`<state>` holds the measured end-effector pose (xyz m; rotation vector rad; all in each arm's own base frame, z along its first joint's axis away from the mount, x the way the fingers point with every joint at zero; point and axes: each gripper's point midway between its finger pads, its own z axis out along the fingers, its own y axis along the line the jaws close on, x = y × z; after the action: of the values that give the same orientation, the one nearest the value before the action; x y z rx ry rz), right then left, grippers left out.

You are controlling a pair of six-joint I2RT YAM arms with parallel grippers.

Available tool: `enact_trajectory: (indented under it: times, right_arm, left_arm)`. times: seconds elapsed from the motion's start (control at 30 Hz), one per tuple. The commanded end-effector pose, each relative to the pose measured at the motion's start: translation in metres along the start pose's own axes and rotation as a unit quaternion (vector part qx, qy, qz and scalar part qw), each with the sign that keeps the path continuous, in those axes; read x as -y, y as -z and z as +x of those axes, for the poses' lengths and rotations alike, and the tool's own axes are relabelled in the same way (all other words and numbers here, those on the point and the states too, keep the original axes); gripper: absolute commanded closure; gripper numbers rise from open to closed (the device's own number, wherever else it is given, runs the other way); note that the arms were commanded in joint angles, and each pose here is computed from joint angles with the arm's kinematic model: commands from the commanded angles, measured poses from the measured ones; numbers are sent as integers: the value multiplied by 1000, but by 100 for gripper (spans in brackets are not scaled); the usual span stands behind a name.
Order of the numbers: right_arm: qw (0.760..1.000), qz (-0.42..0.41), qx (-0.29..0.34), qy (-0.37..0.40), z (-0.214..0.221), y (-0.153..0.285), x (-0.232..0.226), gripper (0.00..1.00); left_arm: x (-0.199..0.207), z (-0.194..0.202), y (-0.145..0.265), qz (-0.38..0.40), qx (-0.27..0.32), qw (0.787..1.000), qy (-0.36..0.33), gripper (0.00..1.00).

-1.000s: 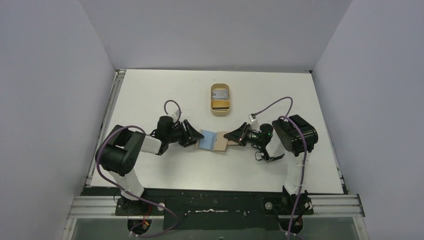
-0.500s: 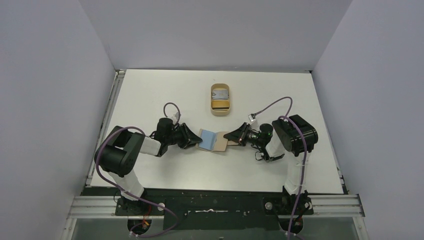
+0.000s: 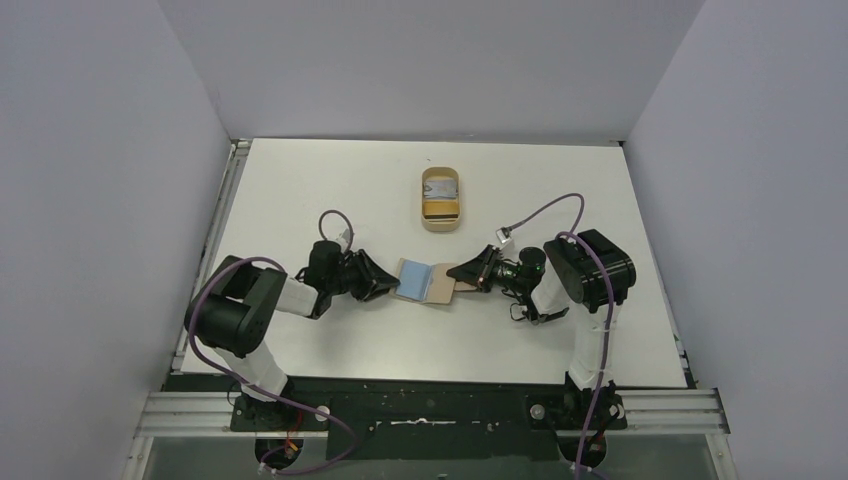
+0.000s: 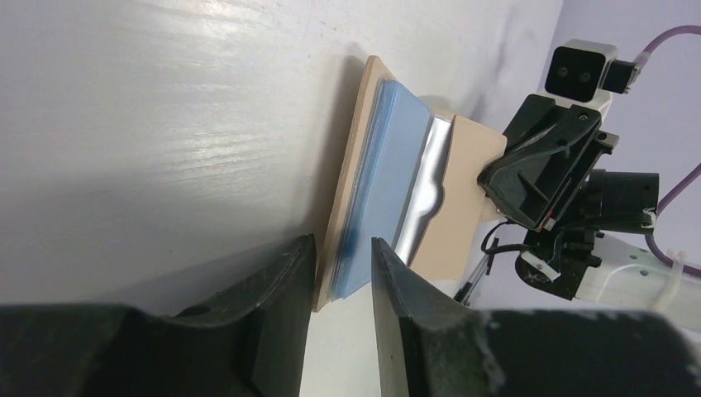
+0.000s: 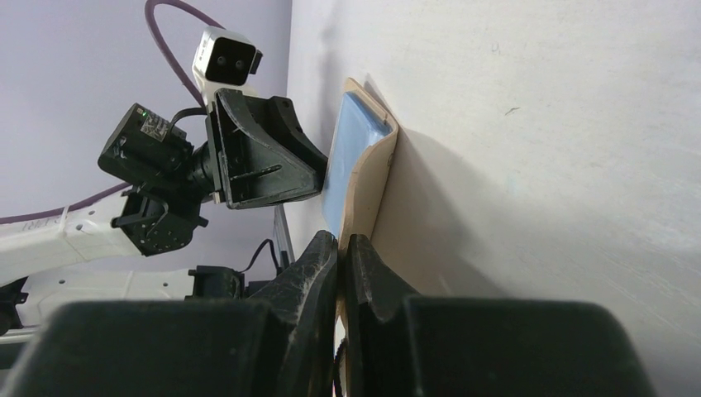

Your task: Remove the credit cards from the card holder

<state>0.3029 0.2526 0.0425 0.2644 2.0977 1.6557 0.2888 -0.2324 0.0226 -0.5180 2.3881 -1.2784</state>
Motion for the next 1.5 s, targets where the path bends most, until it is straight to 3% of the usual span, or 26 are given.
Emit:
enact_trajectory:
  times: [0.0, 0.47, 0.6, 0.73, 0.97, 1.13, 1.33, 1.47]
  right_arm:
    - [997, -46, 15, 53, -14, -4, -22, 100]
    - [997, -53, 14, 46, -13, -4, -21, 100]
    - [997, -53, 13, 46, -12, -5, -21, 100]
    - [997, -53, 12, 45, -12, -5, -20, 100]
    - [998, -45, 5, 41, -11, -7, -16, 98]
    - [998, -11, -3, 55, -12, -7, -11, 44]
    - [986, 65, 1, 151, -22, -11, -35, 36]
    - [929, 230, -20, 289, -12, -11, -48, 28]
  left_arm:
    - [19, -18, 6, 33, 40, 999, -12, 71]
    - [22, -21, 7, 43, 47, 998, -7, 80]
    - [25, -20, 8, 49, 45, 998, -9, 87]
    - [28, -20, 9, 53, 43, 998, -12, 100]
    - [37, -19, 17, 67, 46, 996, -24, 100]
    - [39, -19, 29, 26, 56, 996, -64, 100]
    - [51, -16, 50, -53, 78, 983, -155, 100]
    - [57, -11, 64, -91, 82, 973, -198, 100]
